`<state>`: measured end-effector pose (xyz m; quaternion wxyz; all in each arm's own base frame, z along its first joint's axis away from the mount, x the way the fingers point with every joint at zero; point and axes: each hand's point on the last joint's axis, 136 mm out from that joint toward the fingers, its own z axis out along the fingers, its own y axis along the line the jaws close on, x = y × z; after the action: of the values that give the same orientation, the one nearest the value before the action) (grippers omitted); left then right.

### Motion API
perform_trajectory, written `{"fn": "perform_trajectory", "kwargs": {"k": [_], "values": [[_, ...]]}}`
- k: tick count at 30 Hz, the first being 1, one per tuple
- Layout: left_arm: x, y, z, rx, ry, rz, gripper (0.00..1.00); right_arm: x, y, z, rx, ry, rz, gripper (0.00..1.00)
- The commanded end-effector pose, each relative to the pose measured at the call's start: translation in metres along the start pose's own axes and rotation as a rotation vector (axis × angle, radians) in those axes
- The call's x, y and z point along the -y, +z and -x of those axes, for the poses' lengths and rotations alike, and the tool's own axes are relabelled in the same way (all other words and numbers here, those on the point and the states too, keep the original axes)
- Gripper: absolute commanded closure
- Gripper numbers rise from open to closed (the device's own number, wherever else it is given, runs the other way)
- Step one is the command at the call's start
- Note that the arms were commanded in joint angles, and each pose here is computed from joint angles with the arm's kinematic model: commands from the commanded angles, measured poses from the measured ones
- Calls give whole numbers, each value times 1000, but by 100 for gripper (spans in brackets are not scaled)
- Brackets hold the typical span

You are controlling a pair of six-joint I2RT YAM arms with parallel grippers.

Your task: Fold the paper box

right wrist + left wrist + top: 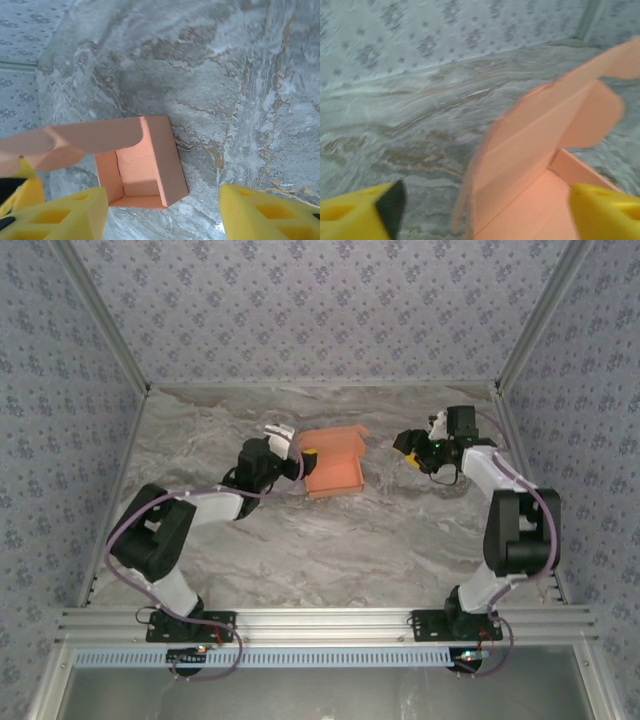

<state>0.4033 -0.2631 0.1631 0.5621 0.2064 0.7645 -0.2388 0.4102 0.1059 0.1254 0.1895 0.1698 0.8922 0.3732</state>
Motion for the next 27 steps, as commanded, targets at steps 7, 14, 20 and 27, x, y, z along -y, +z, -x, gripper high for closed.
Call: {"fn": "perform_trajectory", "kwargs": {"k": [7,14,20,27], "values": [[-29,-69,47,18,-414,146,1,-9,23,26,-108,434,-20,30],[-86,-64,44,-216,-991,393,1,-31,49,31,-151,585,-7,23],[-72,-18,48,-206,-1332,313,1,-58,69,28,-163,620,16,22],[-47,11,31,-241,-1462,272,6,-79,80,20,-216,590,29,25]]}}
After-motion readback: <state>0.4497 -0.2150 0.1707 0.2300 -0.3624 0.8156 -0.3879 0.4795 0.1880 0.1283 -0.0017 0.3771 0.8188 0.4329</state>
